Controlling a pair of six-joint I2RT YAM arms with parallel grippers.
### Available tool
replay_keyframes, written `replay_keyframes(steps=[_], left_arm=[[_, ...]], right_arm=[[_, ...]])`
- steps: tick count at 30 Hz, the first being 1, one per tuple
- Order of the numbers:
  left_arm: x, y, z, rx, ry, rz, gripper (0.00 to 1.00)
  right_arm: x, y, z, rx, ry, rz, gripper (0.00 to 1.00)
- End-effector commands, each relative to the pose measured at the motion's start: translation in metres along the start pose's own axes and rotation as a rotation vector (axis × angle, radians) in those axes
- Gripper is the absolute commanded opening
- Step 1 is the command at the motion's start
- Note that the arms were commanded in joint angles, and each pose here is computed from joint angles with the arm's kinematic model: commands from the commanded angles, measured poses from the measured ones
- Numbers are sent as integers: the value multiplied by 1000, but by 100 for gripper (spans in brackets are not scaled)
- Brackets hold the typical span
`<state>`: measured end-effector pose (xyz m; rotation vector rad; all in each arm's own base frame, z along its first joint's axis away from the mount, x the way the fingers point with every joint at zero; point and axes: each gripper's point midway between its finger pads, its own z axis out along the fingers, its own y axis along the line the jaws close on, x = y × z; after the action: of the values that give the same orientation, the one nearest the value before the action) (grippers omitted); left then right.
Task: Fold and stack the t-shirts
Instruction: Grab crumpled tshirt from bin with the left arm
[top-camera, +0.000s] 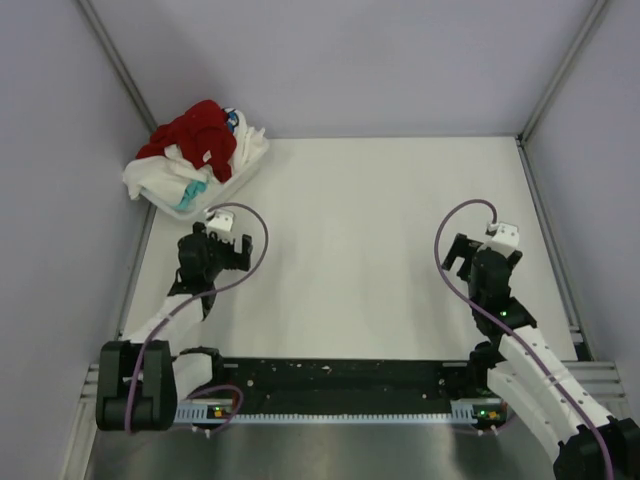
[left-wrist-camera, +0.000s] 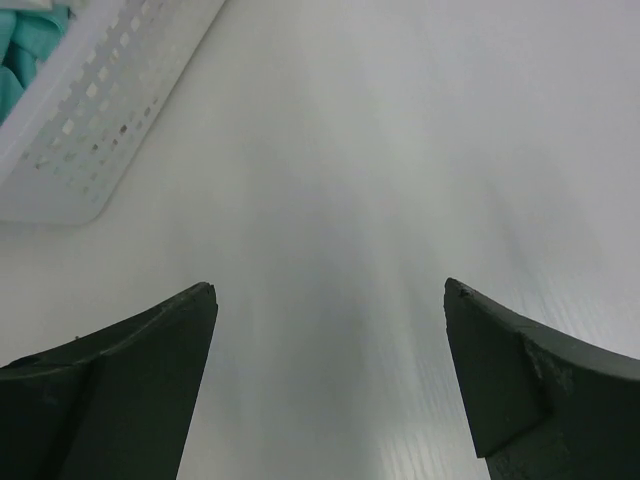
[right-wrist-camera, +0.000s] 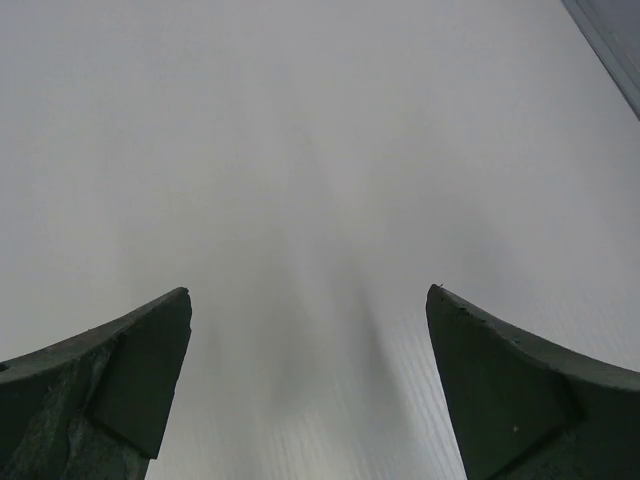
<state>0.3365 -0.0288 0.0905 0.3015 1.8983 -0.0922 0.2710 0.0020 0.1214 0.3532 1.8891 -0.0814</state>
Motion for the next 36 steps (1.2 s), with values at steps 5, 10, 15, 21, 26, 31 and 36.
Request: replay_keyframes(steps=[5, 10, 15, 21, 26, 31, 36], left_arm=[[-130, -17, -35, 257, 30, 211, 99], [-189, 21, -16, 162, 115, 247, 99], [-202, 63, 47, 41, 218, 150, 99], [-206, 120, 134, -94, 273, 18, 95], [-217, 136, 175, -115, 228, 10, 94], [-193, 143, 194, -155, 255, -2, 63], [-218, 146, 172, -177, 217, 18, 0]], right_arm=[[-15, 28, -3, -145, -31, 14, 99], [-44, 66, -17, -341, -33, 5, 99], [-68, 95, -35, -497, -31, -11, 99], [-82, 111, -48, -579, -15, -15, 99], [-74, 114, -51, -610, 13, -45, 99], [-66, 111, -52, -614, 27, -64, 99], [-76, 119, -55, -652, -8, -69, 99]])
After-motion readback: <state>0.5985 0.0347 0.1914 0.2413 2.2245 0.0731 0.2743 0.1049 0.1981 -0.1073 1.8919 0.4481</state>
